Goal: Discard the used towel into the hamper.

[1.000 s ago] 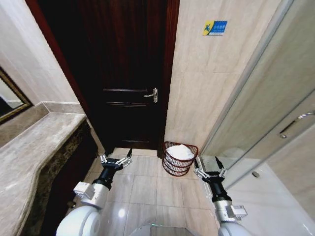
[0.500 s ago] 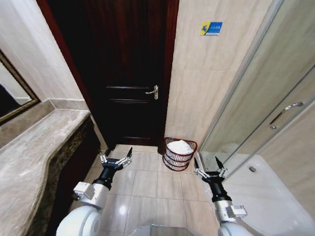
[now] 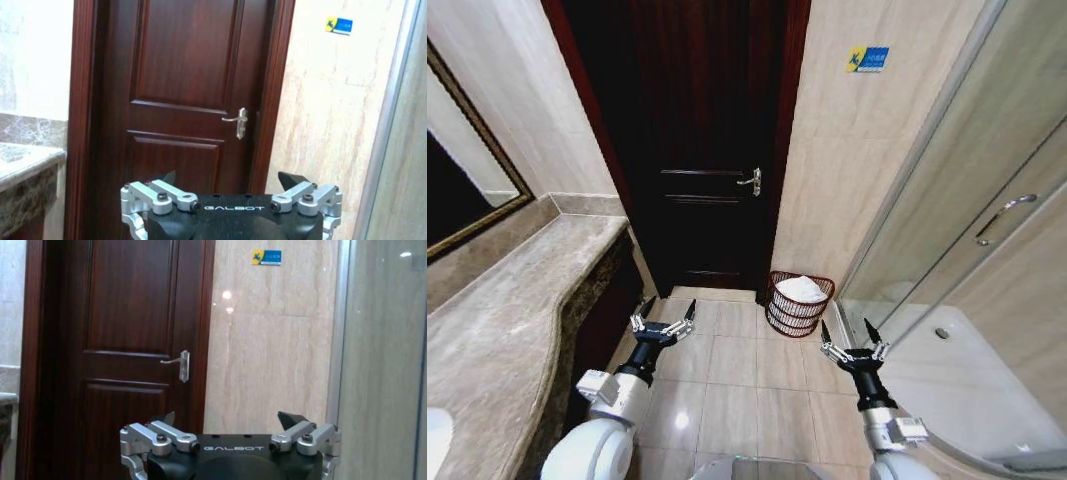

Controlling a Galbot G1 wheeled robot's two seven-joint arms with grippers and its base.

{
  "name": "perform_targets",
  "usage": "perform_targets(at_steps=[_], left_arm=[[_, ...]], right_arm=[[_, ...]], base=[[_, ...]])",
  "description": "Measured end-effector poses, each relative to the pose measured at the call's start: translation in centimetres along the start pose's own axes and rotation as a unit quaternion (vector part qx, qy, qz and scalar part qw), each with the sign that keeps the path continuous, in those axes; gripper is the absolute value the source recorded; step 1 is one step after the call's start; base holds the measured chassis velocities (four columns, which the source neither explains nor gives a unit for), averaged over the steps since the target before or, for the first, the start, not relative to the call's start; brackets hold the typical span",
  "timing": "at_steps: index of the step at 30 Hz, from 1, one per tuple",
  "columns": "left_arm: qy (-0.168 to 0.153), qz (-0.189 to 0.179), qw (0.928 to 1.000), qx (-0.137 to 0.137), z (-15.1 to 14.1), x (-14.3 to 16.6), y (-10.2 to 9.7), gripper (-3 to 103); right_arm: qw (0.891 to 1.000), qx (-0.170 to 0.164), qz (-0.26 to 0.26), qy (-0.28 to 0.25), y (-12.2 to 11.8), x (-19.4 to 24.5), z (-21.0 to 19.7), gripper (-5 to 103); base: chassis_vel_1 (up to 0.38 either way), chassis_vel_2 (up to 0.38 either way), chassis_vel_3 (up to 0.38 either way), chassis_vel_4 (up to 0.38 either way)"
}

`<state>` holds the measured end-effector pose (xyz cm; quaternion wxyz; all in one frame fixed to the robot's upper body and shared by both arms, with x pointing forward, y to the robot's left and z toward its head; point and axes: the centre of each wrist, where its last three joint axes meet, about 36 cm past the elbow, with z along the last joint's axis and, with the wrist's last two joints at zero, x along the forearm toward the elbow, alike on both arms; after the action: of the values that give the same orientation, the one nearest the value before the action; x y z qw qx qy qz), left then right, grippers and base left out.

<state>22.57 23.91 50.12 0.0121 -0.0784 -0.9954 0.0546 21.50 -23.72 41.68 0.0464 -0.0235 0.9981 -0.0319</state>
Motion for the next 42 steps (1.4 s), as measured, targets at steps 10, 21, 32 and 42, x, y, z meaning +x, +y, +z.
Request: perform_targets(at_steps=[10, 21, 32, 42], left_arm=[[0.000, 0.000, 1.0000, 0.000, 0.00, 0.00, 0.00, 100], [0.000, 0.000, 1.0000, 0.000, 0.00, 0.00, 0.00, 100], [0.000, 0.000, 1.0000, 0.000, 0.00, 0.00, 0.00, 100], [0.000, 0.000, 1.0000, 0.000, 0.00, 0.00, 0.00, 100]], right_arm=[[1.000, 0.000, 0.000, 0.000, -0.01, 0.00, 0.00, 100], [1.000, 0.000, 0.000, 0.000, 0.00, 0.00, 0.00, 100], [1.000, 0.000, 0.000, 0.000, 0.00, 0.00, 0.00, 100], [1.000, 0.000, 0.000, 0.000, 0.00, 0.00, 0.00, 100]], base=[[0.095, -0.137, -0.100, 0.124], [0.094, -0.071, -0.099, 0.075], [-0.011, -0.112, 0.007, 0.119], [0.006, -0.135, -0.011, 0.127]])
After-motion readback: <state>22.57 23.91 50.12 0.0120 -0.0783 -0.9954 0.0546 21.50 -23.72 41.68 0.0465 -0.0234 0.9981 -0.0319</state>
